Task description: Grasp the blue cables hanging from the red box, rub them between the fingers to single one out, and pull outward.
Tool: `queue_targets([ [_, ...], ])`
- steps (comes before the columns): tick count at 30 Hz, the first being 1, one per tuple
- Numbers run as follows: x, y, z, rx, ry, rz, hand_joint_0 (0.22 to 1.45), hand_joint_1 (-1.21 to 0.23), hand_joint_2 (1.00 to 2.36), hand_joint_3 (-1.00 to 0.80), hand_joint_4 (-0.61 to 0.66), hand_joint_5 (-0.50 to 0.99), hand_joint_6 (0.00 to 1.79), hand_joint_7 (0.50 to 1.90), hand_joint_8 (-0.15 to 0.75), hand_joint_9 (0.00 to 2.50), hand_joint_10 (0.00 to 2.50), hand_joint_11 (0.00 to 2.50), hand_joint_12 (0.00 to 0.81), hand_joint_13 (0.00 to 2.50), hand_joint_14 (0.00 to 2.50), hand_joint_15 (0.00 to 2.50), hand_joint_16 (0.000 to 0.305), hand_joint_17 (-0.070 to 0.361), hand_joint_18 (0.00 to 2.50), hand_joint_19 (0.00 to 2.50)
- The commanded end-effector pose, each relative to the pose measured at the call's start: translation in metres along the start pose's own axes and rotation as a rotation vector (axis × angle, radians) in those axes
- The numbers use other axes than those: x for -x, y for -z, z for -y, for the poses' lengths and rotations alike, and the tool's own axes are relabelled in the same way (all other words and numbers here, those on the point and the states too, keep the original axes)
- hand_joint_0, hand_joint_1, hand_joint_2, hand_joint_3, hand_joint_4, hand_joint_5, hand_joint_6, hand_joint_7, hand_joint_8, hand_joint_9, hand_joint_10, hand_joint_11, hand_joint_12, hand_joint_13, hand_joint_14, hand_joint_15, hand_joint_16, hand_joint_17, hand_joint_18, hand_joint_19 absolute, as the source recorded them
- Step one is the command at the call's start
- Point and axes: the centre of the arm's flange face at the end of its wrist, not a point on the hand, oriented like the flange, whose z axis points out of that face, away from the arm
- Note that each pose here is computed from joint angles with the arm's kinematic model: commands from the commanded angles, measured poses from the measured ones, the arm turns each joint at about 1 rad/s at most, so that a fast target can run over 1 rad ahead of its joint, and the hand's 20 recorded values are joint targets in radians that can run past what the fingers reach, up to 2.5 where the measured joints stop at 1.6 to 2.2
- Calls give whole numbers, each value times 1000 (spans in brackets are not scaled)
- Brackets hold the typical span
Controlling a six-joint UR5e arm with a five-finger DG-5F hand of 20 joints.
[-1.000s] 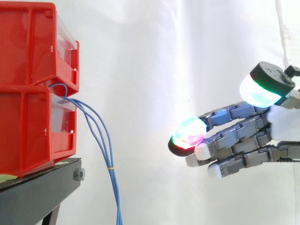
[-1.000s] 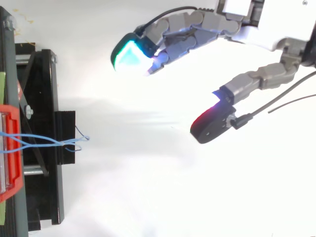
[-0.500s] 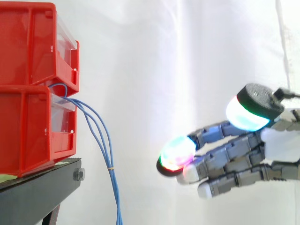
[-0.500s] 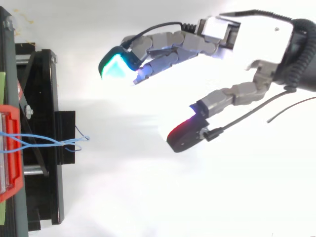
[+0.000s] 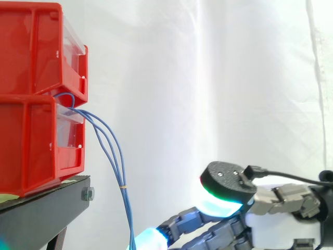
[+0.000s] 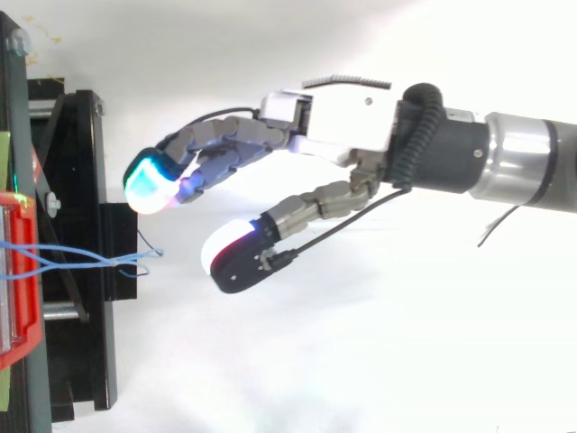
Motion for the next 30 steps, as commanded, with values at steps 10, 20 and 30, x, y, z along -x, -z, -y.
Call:
queue_targets([
  [10, -18, -16, -6, 90, -11, -34, 461, -662, 1000, -500, 220, -160, 502, 752, 266, 350, 0, 0, 395, 201, 4, 134, 57, 127, 256, 368],
  [20, -44, -19, -19, 165, -38, -108, 486, -654, 1000, -500, 253, -124, 503, 831, 271, 470, 0, 26, 382, 280, 5, 163, 54, 121, 338, 412],
  [30, -44, -18, -17, 148, -105, -127, 534, -678, 1001, -478, 266, -86, 503, 1033, 274, 603, 5, 141, 363, 386, 8, 231, 49, 110, 433, 469],
])
